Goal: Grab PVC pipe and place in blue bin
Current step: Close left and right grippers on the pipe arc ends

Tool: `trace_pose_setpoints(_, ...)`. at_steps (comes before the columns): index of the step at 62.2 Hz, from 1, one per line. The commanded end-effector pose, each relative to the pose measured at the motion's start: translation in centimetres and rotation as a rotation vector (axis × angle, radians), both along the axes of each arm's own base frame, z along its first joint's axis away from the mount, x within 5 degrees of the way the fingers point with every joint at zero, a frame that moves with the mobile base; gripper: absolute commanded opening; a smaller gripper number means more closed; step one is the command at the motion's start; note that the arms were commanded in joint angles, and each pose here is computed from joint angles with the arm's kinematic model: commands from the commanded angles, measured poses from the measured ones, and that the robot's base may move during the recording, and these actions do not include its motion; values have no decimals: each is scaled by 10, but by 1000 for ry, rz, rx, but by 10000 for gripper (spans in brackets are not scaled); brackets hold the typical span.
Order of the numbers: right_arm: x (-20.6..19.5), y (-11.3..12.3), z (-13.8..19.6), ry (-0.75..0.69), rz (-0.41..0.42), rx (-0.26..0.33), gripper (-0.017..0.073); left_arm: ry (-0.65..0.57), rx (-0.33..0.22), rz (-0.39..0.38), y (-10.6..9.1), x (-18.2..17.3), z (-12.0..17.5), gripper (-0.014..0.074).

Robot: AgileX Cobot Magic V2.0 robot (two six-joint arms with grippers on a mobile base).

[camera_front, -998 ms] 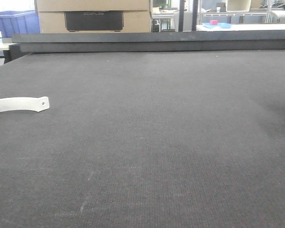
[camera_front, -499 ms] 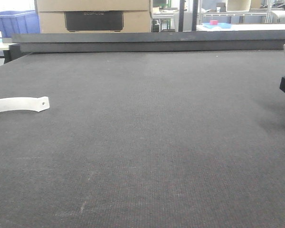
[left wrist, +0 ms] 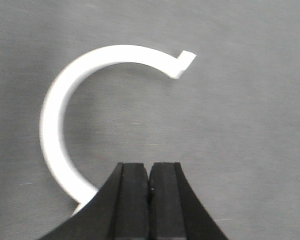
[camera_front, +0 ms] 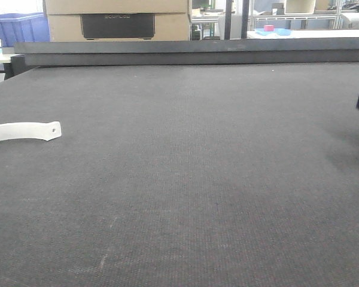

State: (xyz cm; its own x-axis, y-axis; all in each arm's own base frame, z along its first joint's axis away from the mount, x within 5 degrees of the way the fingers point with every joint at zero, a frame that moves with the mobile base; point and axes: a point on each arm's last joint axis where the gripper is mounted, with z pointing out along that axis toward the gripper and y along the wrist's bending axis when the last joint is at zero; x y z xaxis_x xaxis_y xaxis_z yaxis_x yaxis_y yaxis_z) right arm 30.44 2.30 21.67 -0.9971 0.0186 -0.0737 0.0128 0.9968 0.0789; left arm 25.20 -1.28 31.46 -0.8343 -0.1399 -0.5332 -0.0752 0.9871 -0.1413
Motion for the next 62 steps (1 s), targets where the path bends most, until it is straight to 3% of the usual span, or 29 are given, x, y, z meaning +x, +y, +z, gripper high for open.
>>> trace_pose_setpoints(1, -10, 0, 23, -56, 7, -1, -157, 40, 54, 37, 13, 3, 11, -111)
trace_pose_setpoints(9, -20, 0, 43, -113, 5, 11, -157, 119, 91, 60, 24, 15, 11, -111)
trace_pose_setpoints(22, -27, 0, 56, -155, 5, 14, -157, 232, 154, 12, 29, 46, -18, -111)
trace_pose_setpoints(35, -26, -1, 55, -164, 4, 15, -157, 342, 163, 1, 31, 65, -53, -111)
trace_pose_setpoints(48, -24, 0, 54, -172, 3, 15, -162, 360, 170, 5, 32, 72, -65, -104)
trace_pose_setpoints(53, -24, 0, 54, -175, 2, 15, -162, 334, 159, 32, 32, 74, -65, -27)
trace_pose_setpoints(62, -23, 0, 54, -182, 2, 15, -162, 351, 141, 77, 40, 77, -71, 262)
